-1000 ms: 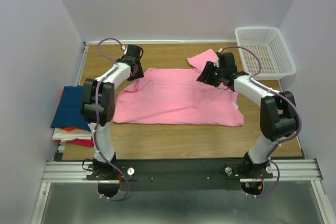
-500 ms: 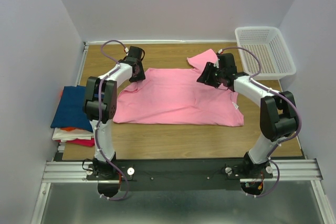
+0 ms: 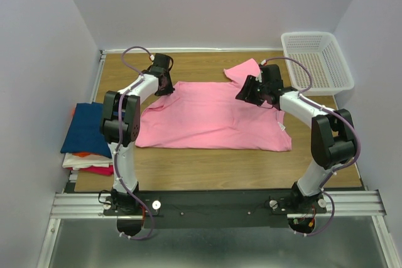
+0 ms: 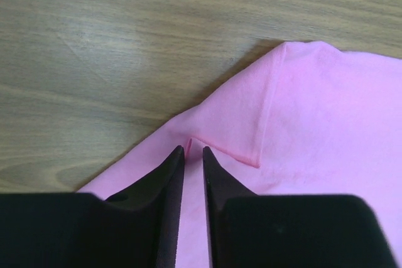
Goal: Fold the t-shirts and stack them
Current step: Fold the tshirt
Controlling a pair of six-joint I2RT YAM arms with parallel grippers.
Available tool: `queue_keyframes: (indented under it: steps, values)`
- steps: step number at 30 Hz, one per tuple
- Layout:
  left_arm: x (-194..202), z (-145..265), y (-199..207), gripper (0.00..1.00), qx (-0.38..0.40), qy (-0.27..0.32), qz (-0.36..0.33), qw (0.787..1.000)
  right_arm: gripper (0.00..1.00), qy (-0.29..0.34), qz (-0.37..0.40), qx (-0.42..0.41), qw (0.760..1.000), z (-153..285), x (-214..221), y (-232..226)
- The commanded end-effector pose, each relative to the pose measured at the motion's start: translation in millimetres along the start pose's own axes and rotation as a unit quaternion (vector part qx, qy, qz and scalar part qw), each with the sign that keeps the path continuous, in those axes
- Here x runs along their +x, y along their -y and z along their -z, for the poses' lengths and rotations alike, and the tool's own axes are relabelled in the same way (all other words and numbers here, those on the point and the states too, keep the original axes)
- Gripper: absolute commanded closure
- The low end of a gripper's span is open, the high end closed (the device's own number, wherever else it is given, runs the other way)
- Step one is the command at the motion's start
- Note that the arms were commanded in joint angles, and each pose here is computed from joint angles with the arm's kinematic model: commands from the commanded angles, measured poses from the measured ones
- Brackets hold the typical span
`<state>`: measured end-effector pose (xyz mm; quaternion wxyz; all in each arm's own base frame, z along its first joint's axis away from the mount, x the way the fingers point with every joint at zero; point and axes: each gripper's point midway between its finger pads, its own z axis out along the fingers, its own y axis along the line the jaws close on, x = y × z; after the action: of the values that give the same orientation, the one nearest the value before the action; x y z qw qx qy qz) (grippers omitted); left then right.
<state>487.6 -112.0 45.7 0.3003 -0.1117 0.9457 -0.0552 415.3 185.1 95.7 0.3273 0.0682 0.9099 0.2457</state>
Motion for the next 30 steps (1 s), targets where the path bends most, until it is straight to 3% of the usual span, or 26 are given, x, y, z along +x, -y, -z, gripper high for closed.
queue_keyframes:
  steps: [1, 8, 19, 30]
  values:
    - [-10, 1, 6, 0.76, 0.012, 0.007, -0.001, 1.0, 0.42, -0.006, 0.001, -0.01, 1.0, -2, 6, -3]
    - [-15, 5, 5, 1.0, 0.011, 0.012, -0.001, 1.0, 0.42, -0.005, 0.001, -0.01, 1.0, -1, 5, -3]
    - [-58, 21, -26, 1.0, -0.013, 0.059, 0.031, 0.998, 0.42, -0.003, 0.001, -0.014, 1.0, -1, 3, -6]
    - [-99, 8, -55, 1.0, -0.034, 0.096, 0.055, 0.993, 0.42, 0.0, 0.005, -0.015, 1.0, -1, 3, -6]
